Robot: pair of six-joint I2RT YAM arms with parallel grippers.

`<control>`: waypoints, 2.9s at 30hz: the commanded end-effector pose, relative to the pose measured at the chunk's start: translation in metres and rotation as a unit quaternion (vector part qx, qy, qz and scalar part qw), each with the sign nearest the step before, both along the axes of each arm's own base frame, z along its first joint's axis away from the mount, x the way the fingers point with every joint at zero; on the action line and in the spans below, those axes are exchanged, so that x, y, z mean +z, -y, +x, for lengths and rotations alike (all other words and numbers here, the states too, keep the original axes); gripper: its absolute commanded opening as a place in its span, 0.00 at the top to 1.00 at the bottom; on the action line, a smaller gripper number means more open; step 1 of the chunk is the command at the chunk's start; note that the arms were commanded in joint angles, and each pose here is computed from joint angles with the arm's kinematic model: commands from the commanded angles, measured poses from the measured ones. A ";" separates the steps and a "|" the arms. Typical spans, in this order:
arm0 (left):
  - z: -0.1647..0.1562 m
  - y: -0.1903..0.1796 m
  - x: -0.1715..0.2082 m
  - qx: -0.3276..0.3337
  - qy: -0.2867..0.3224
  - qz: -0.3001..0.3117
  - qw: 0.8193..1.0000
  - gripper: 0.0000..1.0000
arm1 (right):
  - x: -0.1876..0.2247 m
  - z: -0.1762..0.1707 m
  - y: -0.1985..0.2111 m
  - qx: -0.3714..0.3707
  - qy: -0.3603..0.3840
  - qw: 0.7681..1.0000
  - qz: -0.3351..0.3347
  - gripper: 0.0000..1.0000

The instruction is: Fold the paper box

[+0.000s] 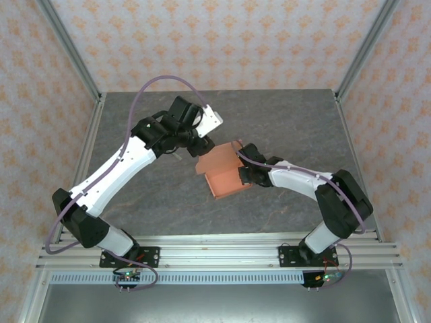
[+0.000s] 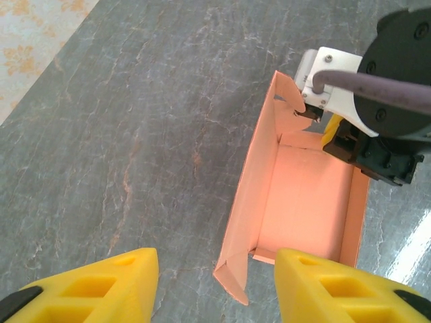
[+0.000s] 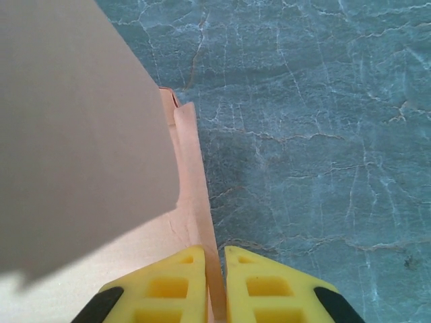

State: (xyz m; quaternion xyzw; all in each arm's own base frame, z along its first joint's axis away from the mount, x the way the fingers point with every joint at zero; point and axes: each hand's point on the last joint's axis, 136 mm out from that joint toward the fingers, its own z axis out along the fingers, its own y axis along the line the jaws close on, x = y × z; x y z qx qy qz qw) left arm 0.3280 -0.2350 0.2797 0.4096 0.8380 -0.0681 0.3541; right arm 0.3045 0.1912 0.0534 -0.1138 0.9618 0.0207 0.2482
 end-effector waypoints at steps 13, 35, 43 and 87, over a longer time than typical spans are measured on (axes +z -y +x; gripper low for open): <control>0.008 -0.022 0.008 0.080 0.013 -0.026 0.996 0.51 | -0.001 -0.006 0.020 -0.019 0.003 0.996 -0.084 0.85; 0.013 -0.035 0.016 0.139 0.005 -0.073 0.988 0.51 | 0.039 -0.007 -0.002 0.006 0.016 1.000 0.003 0.53; 0.014 -0.061 0.011 0.218 -0.009 -0.134 0.967 0.51 | 0.046 -0.019 0.000 0.048 -0.038 0.994 0.087 0.40; 0.061 -0.184 -0.126 0.507 -0.043 -0.174 0.843 0.44 | 0.011 -0.072 -0.147 0.152 -0.079 0.950 0.261 0.41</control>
